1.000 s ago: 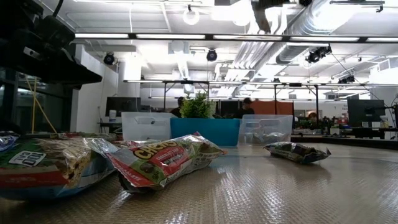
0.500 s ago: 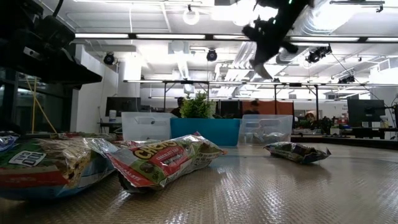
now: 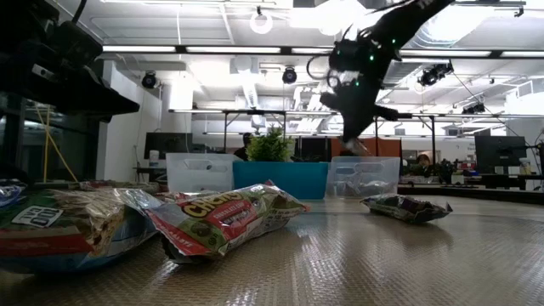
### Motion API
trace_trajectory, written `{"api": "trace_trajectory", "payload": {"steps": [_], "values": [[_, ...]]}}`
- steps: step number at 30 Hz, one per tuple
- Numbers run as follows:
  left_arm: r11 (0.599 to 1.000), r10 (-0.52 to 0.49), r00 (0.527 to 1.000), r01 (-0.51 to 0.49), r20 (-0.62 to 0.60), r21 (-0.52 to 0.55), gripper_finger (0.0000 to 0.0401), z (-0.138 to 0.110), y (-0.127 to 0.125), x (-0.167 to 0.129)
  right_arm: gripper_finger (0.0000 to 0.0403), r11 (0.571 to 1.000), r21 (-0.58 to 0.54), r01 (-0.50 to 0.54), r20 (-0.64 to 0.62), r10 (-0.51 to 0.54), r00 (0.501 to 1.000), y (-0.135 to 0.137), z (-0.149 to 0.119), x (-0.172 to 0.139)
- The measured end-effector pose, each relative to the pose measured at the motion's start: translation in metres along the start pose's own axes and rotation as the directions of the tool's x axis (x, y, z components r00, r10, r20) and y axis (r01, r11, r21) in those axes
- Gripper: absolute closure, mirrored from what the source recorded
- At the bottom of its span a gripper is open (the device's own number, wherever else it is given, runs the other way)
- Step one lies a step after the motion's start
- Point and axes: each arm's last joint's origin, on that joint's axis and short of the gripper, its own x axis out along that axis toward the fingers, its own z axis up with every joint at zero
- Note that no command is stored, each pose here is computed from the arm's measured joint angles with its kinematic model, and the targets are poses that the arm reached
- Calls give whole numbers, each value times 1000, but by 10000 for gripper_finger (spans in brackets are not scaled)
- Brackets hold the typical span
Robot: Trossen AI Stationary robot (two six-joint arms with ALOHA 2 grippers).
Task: Pick and place Granola Bars by type
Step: Put the yellow granola bar into the right transparent bin
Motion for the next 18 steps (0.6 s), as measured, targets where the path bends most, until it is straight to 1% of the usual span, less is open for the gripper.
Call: {"api": "trace_trajectory", "payload": {"steps": [3,6,18], "values": [[1000,0,1000,0,0,0,400,0,0,0,374,999,2,41,-47,-40,998,-2,-4,11],[1000,0,1000,0,0,0,400,0,0,0,375,999,-2,51,-76,-51,996,-3,-6,17],[1000,0,1000,0,0,0,400,0,0,0,373,998,-4,68,-95,-68,993,-6,-7,18]]}}
